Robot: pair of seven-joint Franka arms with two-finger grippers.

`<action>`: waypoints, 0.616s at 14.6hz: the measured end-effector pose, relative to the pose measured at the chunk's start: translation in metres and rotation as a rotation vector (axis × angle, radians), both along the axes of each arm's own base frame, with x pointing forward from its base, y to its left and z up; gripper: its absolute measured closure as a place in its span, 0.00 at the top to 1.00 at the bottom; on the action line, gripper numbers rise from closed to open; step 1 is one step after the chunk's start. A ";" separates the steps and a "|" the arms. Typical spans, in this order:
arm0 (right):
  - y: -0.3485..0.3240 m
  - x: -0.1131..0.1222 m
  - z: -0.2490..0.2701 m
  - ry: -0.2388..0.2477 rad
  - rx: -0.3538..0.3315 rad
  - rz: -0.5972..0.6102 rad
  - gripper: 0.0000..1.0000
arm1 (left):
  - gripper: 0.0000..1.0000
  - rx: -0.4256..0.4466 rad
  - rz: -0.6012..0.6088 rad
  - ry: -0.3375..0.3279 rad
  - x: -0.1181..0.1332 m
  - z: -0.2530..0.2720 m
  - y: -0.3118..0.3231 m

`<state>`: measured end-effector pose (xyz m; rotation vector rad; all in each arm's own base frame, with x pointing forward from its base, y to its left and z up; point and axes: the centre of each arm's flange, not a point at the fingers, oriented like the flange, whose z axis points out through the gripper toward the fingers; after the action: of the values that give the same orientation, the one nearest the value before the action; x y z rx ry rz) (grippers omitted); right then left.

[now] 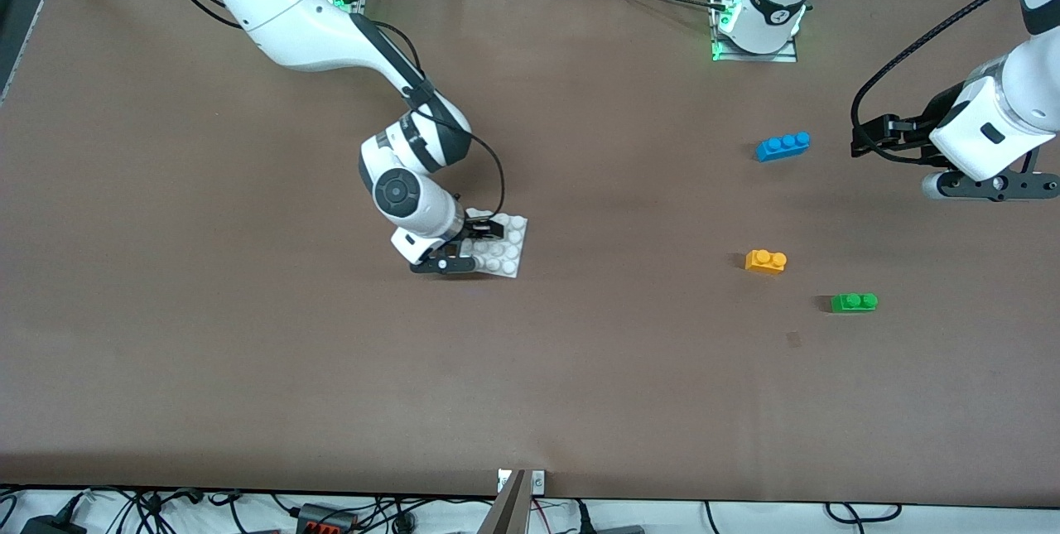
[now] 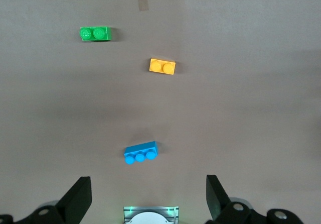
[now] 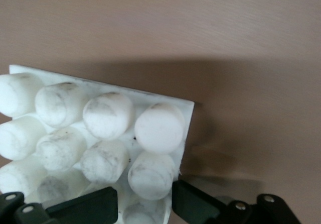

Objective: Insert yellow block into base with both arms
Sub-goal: 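Slide the white base plate with the right gripper toward the table middle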

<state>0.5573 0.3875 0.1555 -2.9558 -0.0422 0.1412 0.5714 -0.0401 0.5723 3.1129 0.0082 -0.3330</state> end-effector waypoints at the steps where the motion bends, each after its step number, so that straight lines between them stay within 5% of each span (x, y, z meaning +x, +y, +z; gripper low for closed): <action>1: 0.010 0.002 -0.001 -0.009 0.009 0.008 0.55 | 1.00 0.000 0.000 0.000 0.000 0.000 0.000; 9: 0.088 -0.003 0.000 -0.125 0.107 0.053 0.56 | 1.00 0.000 0.000 0.000 0.000 0.000 0.000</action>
<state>0.5547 0.4753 0.1554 -2.8537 -0.1400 -0.0378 0.5713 -0.0398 0.5723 3.1129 0.0088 -0.3338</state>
